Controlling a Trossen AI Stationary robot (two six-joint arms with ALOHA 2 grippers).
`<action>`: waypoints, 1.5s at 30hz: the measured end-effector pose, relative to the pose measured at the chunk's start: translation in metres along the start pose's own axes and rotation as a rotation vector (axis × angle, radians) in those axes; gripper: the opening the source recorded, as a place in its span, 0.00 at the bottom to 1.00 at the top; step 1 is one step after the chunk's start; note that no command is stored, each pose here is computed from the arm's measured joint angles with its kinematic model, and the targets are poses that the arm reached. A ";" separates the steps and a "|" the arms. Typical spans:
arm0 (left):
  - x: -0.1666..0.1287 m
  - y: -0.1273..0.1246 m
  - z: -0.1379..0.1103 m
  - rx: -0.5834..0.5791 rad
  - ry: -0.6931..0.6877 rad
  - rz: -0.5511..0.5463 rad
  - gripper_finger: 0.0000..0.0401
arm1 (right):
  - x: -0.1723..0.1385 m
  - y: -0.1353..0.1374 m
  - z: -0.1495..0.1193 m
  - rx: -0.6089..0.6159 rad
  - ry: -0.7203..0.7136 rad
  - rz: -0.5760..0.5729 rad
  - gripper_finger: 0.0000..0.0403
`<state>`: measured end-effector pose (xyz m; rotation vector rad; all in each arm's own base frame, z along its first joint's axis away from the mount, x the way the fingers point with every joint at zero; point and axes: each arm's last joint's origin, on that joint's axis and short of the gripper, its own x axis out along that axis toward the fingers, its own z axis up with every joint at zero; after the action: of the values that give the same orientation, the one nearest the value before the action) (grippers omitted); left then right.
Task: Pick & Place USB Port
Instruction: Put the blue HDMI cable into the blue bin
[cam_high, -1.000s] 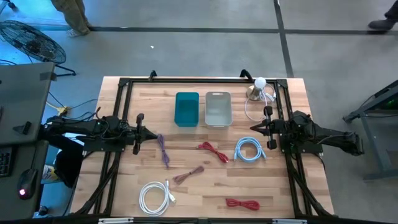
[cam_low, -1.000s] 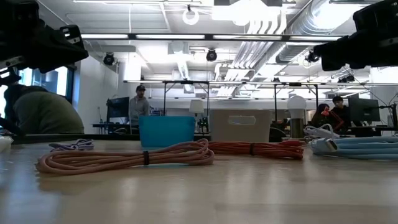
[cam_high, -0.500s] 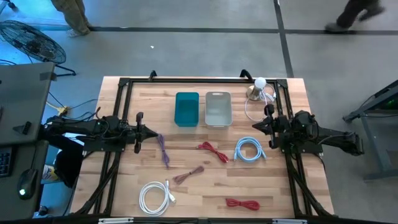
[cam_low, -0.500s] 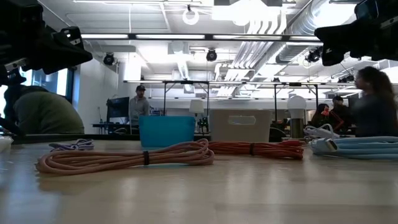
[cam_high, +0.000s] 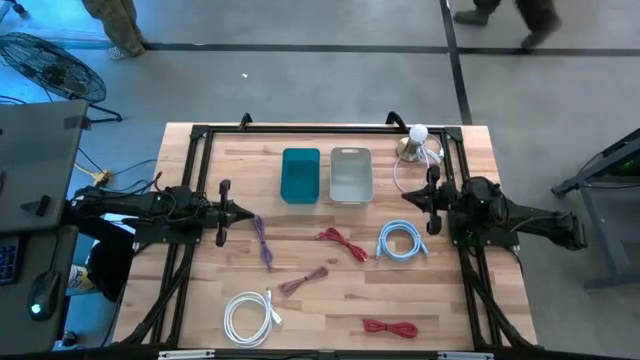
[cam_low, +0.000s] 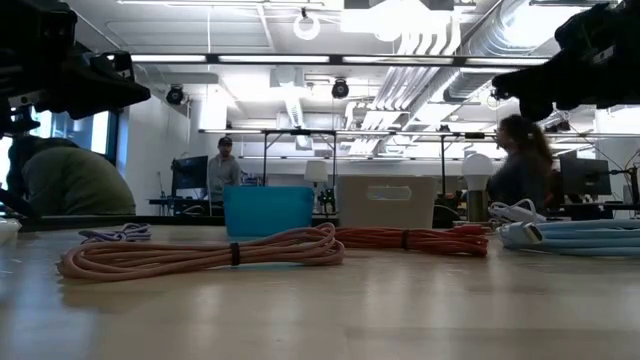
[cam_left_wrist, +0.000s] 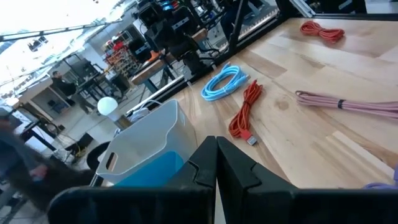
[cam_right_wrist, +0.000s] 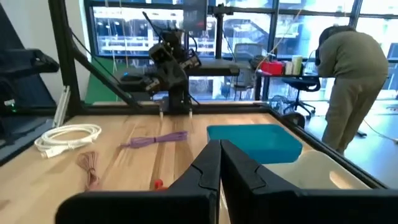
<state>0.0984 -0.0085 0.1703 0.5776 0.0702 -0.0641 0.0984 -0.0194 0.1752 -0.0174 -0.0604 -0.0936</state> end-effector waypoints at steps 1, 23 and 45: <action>0.000 0.000 0.000 0.000 -0.002 -0.004 0.00 | 0.001 0.000 0.000 -0.005 0.005 0.000 0.00; 0.000 -0.001 -0.002 0.033 0.032 -0.005 0.00 | 0.028 -0.003 0.039 -0.038 0.259 0.029 0.00; 0.000 -0.002 -0.003 0.055 0.029 -0.020 0.00 | 0.094 0.047 0.052 -0.023 0.923 -0.133 0.31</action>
<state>0.0985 -0.0085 0.1670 0.6332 0.1026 -0.0779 0.1933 0.0198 0.2326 0.0082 0.8631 -0.2276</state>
